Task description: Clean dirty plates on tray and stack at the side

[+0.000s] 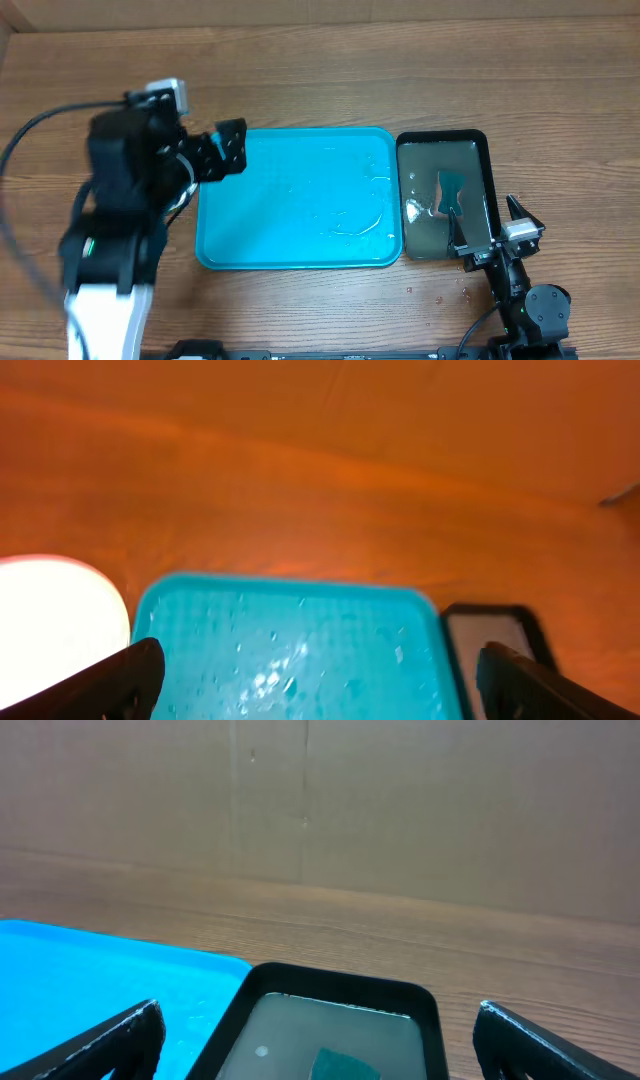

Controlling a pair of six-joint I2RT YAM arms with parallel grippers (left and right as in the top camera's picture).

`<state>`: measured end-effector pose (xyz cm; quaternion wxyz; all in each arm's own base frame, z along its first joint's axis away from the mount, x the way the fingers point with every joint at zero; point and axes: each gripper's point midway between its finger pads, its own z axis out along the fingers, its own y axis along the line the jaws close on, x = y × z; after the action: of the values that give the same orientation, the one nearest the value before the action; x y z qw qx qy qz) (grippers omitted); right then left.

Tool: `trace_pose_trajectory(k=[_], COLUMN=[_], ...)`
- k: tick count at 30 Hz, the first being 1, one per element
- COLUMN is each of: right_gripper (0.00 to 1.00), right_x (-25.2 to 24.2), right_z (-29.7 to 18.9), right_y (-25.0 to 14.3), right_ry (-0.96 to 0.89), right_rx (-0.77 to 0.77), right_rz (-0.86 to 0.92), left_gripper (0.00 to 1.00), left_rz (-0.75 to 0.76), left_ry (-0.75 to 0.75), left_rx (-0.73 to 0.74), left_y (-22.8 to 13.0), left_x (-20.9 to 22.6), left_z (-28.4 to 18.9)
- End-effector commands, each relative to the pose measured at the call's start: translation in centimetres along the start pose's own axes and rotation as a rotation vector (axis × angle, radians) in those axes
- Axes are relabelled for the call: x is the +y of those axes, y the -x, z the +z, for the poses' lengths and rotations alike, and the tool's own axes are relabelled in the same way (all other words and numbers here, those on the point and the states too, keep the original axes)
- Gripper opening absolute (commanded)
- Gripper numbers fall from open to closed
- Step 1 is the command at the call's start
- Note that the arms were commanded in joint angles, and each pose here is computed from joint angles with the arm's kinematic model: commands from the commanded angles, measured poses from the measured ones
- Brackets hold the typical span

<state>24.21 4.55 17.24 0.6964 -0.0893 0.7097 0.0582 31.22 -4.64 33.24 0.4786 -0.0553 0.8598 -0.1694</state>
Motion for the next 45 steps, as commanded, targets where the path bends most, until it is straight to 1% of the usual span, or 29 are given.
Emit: trace_pose_trajectory(k=[1,5,7,11,13,18,21,23,26,30,35,36,38,41,43,45], right_gripper=[1.00,1.00,1.00,1.00,1.00,1.00,1.00,1.00,1.00,1.00,1.00,1.00,1.00,1.00,1.00,1.00], right_x=[0.1,0.1,0.1,0.1,0.1,0.1,0.1,0.1,0.1,0.1,0.1,0.1,0.1,0.1,0.1,0.1], right_z=[0.0,0.0,0.0,0.0,0.0,0.0,0.0,0.0,0.0,0.0,0.0,0.0,0.0,0.0,0.0,0.0], right_y=[-0.2,-0.2,-0.2,-0.2,-0.2,-0.2,-0.2,-0.2,-0.2,-0.2,-0.2,-0.2,-0.2,-0.2,-0.2,-0.2], right_ry=[0.005,0.005,0.005,0.005,0.004,0.005,0.004,0.004,0.005,0.005,0.004,0.005,0.005,0.005,0.004,0.004], right_rx=[-0.003,-0.003,-0.003,-0.003,-0.003,-0.003,-0.003,-0.003,-0.003,-0.003,-0.003,-0.003,-0.003,-0.003,-0.003,-0.003], right_rz=[-0.007,-0.007,-0.007,-0.007,-0.007,-0.007,-0.007,-0.007,-0.007,-0.007,-0.007,-0.007,-0.007,-0.007,-0.007,-0.007], left_gripper=[1.00,1.00,1.00,1.00,1.00,1.00,1.00,1.00,1.00,1.00,1.00,1.00,1.00,1.00,1.00,1.00], left_rz=[0.040,0.062,0.069,0.076,0.075,0.051,0.049,0.053,0.072,0.099,0.147,0.161,0.177,0.170,0.156,0.101], left_ry=[-0.026,-0.055,-0.063,-0.073,-0.071,-0.029,-0.027,-0.034,-0.063,-0.109,-0.190,-0.209,-0.227,-0.229,-0.226,-0.198], left_rx=[-0.106,-0.210,-0.241,-0.273,-0.268,-0.163,-0.160,-0.181,-0.265,-0.411,-0.687,-0.751,-0.832,-0.887,-0.881,-0.855], left_y=[0.9,0.3,-0.7,-3.9,-5.9,-12.5,-14.6,-15.3,-15.1,-12.7,-8.5,-7.9,-7.5,-8.0,-8.9,-9.7], left_x=[-1.1,-1.8,-1.8,-1.1,-0.6,1.9,2.8,3.1,3.1,2.5,1.1,0.9,0.9,1.6,2.2,3.3], left_z=[-3.8,-7.9,-9.2,-10.5,-10.5,-9.2,-8.2,-7.5,-6.7,-6.1,-7.0,-7.2,-7.3,-6.4,-5.3,-4.1])
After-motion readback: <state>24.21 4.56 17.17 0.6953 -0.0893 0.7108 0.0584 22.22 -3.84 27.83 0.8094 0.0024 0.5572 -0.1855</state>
